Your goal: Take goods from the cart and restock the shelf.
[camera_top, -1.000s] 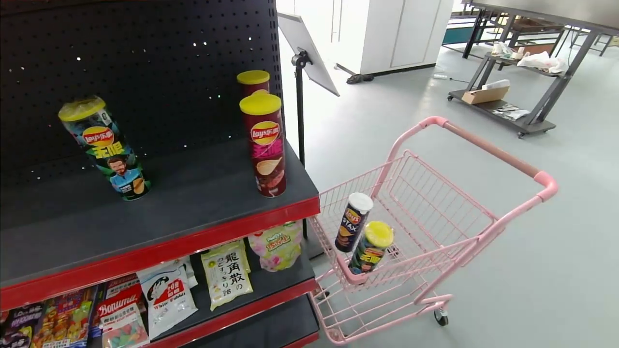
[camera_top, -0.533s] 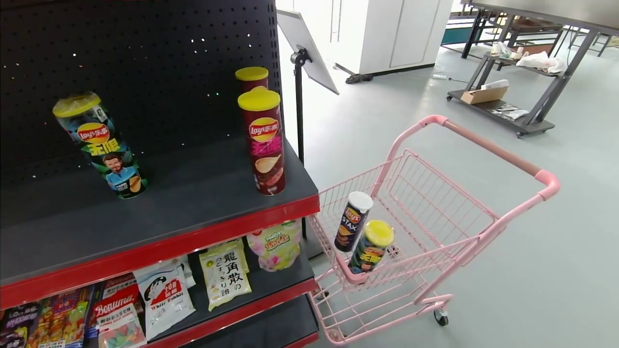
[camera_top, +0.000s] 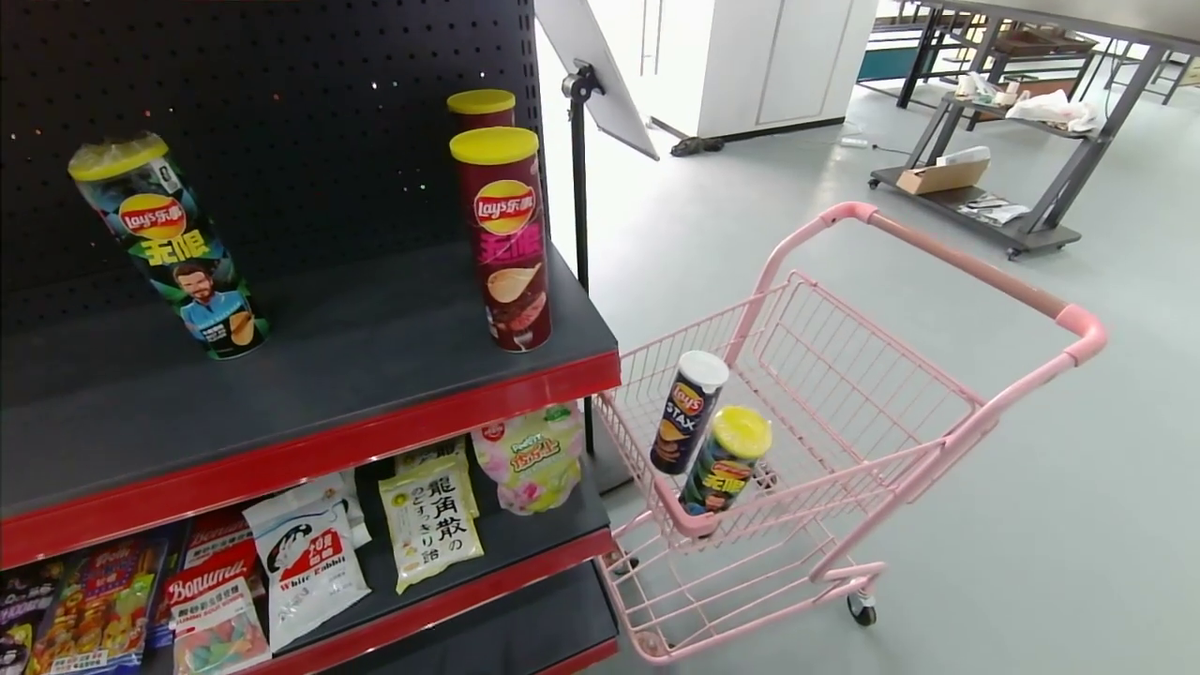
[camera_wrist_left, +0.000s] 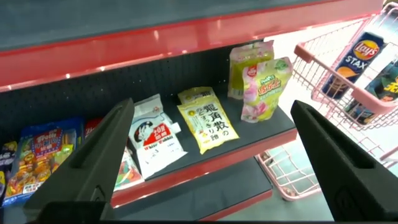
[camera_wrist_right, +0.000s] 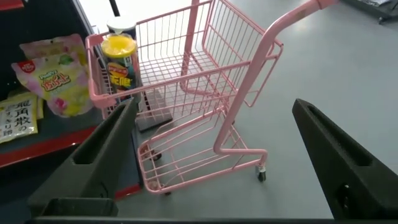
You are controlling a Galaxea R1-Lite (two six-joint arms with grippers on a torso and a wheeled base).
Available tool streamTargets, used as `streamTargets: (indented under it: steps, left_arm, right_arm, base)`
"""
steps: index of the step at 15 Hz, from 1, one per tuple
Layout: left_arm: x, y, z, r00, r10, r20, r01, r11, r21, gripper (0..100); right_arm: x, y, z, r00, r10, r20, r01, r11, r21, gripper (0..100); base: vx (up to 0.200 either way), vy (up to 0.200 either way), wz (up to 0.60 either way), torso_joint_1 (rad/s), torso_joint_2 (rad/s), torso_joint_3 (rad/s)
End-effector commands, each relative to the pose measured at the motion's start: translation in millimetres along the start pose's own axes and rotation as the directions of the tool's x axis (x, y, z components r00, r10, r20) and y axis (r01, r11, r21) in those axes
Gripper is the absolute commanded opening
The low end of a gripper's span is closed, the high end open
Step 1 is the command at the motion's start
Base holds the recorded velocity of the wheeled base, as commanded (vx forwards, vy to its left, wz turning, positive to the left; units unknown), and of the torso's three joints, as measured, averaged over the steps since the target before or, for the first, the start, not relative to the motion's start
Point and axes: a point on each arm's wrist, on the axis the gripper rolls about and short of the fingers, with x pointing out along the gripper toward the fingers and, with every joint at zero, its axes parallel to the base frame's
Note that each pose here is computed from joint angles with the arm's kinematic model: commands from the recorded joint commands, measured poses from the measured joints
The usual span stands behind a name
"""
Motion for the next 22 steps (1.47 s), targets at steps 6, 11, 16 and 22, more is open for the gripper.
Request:
streamTargets:
  steps: [6,11,16,22]
  left_arm:
    - [0.1,0.4,0.0,1.000,0.018,-0.001,-0.018,1.000,0.000,100]
    - [0.1,0.4,0.0,1.000,0.021,-0.001,-0.021,1.000,0.000,100]
    - [0.1,0.5,0.0,1.000,0.019,-0.001,-0.019,1.000,0.000,100]
    - [0.1,0.5,0.0,1.000,0.025,-0.001,-0.025,1.000,0.000,100]
  right_arm:
    - [0.1,0.0,0.0,1.000,0.000,-0.001,0.000,1.000,-0.002,100]
    - [0.1,0.0,0.0,1.000,0.000,-0.001,0.000,1.000,-0.003,100]
    - [0.1,-0.1,0.2,1.000,-0.003,0.001,0.003,1.000,0.000,100]
    - [86.3,8.9,144.5,0.954,0.265,-0.139,-0.252,0.962,0.103,100]
  base:
    - [0.000,0.000,0.00,-0.155,0.42,0.273]
    - [0.000,0.000,0.00,-0.171,0.54,0.366]
    - [0.000,0.000,0.00,-0.073,0.26,0.192]
    - [0.000,0.000,0.00,0.000,0.00,0.000]
